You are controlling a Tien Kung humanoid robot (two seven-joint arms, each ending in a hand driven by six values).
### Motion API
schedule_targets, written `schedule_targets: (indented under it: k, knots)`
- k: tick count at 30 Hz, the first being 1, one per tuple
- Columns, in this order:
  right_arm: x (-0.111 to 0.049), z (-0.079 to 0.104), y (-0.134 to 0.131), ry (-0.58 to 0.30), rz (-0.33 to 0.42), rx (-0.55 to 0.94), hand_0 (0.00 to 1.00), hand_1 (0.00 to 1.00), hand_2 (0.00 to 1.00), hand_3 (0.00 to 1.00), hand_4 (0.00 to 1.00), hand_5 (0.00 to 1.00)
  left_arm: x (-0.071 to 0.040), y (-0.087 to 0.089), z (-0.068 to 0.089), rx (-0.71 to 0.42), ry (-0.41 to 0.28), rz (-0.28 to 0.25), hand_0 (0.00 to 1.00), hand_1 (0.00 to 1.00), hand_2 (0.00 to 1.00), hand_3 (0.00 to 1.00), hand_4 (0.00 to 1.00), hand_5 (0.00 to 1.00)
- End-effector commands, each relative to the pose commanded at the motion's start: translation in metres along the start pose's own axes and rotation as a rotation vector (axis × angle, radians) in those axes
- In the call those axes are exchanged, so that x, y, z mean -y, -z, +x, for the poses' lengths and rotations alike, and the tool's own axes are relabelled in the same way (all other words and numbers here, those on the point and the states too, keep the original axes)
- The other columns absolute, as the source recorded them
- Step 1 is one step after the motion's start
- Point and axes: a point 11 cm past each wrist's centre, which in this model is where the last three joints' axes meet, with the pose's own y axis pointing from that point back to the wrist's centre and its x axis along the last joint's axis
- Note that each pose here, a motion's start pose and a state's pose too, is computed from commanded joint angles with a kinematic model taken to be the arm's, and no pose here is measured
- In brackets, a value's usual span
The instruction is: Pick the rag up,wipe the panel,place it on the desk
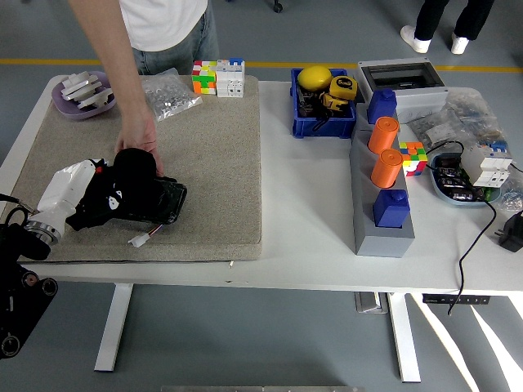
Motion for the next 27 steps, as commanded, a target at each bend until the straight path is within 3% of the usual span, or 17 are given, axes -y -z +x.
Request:
schedule_targets:
  k: [6, 18, 27]
  knots:
    - [0.0, 0.001, -0.002, 0.002, 0.002, -0.006, 0.727, 0.65, 0.675, 0.627, 0.996, 0.532, 0.0, -0.02, -0.016, 0.016, 0.06, -0.045, 0.284, 0.275, 0.524, 0.445, 0.029, 0.002]
    - [0.0, 0.001, -0.004, 0.004, -0.003, -0.004, 0.729, 0.649, 0.675, 0.625, 0.996, 0.532, 0.0, -0.052, -0.022, 0.06, 0.088, -0.118, 0.283, 0.275, 0.523, 0.447, 0.037, 0.002]
    - [0.0, 0.0, -0.003, 0.006, 0.0, -0.003, 0.728, 0.65, 0.675, 0.627, 0.996, 0.531, -0.001, -0.058, -0.02, 0.072, 0.081, -0.122, 0.281, 0.273, 0.522, 0.448, 0.051, 0.002]
